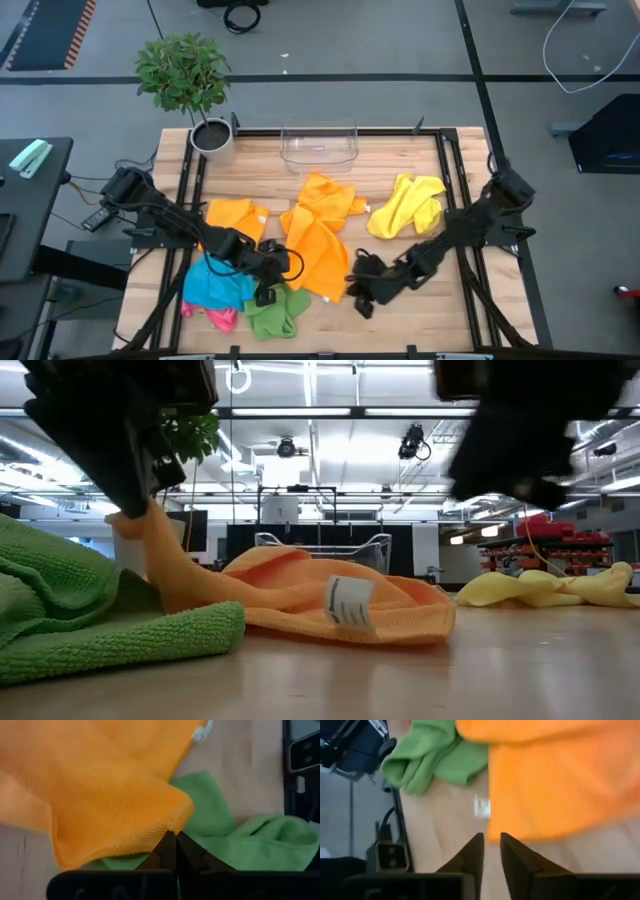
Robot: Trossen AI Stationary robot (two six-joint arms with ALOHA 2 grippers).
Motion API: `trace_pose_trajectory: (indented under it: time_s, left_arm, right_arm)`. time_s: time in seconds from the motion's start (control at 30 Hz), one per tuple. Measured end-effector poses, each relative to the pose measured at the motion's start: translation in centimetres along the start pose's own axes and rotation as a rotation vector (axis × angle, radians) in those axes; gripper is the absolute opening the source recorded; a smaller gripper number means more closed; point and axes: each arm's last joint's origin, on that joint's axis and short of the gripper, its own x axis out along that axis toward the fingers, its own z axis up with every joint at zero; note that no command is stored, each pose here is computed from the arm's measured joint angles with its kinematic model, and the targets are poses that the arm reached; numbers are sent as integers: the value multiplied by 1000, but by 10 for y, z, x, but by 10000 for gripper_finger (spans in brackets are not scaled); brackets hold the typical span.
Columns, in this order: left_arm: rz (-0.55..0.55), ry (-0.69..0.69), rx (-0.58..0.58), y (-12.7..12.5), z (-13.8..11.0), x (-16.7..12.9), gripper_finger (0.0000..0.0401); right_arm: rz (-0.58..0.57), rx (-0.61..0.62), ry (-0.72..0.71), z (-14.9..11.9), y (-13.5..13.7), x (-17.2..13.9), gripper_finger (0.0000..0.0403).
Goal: Fold microfiber towels
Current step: Fold the bottom orange towel on the table
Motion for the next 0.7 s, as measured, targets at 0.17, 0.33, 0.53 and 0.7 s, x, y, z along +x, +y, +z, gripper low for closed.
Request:
trace_pose_trajectory:
  time_s: [0.17, 0.33, 0.53, 0.7]
  left_arm:
    - [-4, -10, -14, 0, 2, 0, 1]
    - [-4, -15, -65, 2, 3, 0, 5]
    - [-5, -15, -81, 1, 3, 0, 4]
    - [-3, -16, -87, 2, 3, 0, 4]
  right_arm:
    - [8, -303, 17, 5, 22, 23, 132]
    - [13, -436, 104, -3, 28, 55, 154]
    - [-50, -465, 122, -10, 21, 67, 153]
    - [-120, -494, 137, -13, 14, 68, 152]
